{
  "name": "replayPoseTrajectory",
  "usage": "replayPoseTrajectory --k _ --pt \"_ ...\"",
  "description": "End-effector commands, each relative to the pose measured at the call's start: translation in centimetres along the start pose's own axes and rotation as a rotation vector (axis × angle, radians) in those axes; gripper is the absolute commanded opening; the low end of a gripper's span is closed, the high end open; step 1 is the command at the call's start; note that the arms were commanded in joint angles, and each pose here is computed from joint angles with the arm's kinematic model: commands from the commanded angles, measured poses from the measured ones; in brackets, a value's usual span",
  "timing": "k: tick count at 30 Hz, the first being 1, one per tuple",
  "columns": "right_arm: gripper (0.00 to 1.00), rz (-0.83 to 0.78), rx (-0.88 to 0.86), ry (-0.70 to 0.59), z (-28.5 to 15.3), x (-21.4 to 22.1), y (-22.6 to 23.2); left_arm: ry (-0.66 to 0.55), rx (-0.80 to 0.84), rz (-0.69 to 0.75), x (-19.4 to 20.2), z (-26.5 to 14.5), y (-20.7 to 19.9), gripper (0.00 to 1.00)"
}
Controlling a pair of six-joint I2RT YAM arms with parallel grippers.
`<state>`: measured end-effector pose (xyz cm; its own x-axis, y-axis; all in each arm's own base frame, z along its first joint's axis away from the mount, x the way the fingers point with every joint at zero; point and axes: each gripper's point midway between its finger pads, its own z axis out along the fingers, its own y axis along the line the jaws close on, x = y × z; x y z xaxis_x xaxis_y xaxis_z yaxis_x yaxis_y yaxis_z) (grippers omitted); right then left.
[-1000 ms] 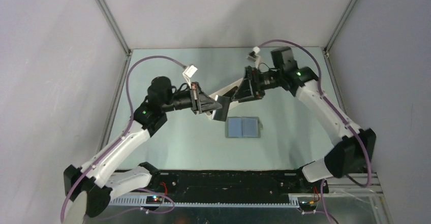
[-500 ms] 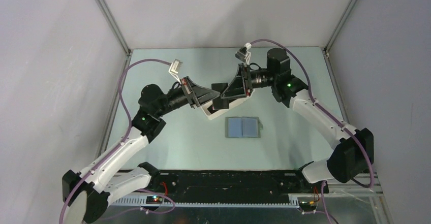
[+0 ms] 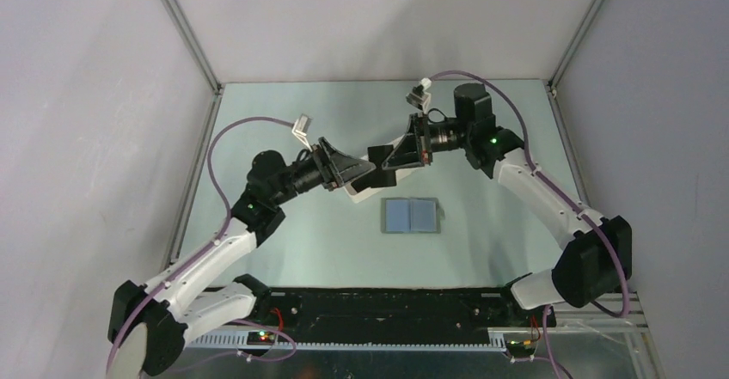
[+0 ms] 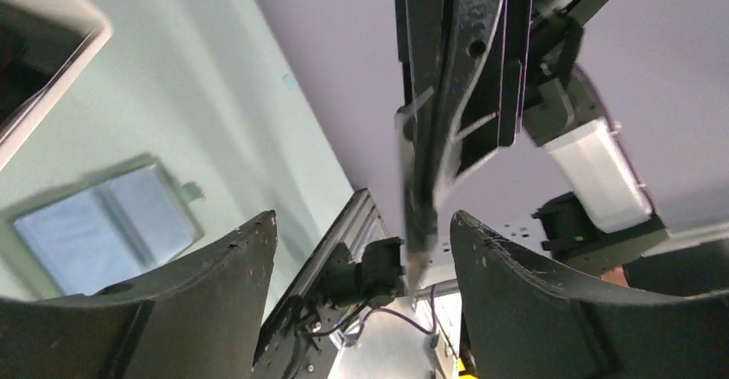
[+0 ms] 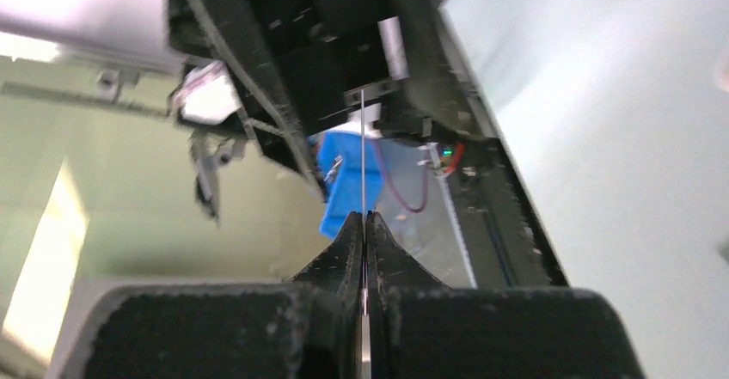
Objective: Put the credit cards into the card holder
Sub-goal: Pick up the credit card from the storage box, then insert the credit card into the card holder.
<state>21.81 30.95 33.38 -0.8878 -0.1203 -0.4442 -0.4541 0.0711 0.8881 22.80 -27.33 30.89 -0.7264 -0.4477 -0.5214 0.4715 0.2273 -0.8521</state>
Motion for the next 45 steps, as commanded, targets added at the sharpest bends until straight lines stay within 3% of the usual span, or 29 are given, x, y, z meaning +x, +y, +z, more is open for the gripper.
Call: replayPoseTrajectory --k 1,6,13,18,23,30,39,45 --pt "0.0 0.104 0.315 -0.032 -3.4 1.4 -8.4 0.0 -0.17 -0.053 1.2 0.1 4.4 0.76" --pt "0.0 0.253 0.434 -0.014 -5.5 4.2 -14.6 0.096 -0.531 -0.064 4.5 -0.8 12.2 0.69" --pt "0.0 0.405 0.575 0.083 -6.1 8.4 -21.6 0.316 -0.712 -0.079 10.8 0.2 18.5 0.57" --pt "0.0 0.434 0.662 0.078 -6.8 9.3 -24.8 0.402 -0.758 -0.056 13.2 1.5 20.6 0.5" --pt "0.0 0.403 0.705 -0.029 -7.6 7.6 -26.5 0.427 -0.786 -0.028 13.7 2.9 22.2 0.46" --pt "0.0 0.407 0.654 -0.11 -7.6 6.0 -27.7 0.482 -0.816 -0.04 15.2 3.6 24.3 0.39" --pt "0.0 0.391 0.626 -0.131 -8.1 4.9 -28.0 0.525 -0.836 -0.071 16.7 3.7 25.5 0.2" --pt "0.0 0.315 0.679 -0.191 -8.4 4.3 -29.8 0.546 -0.846 -0.083 17.5 3.3 25.8 0.18"
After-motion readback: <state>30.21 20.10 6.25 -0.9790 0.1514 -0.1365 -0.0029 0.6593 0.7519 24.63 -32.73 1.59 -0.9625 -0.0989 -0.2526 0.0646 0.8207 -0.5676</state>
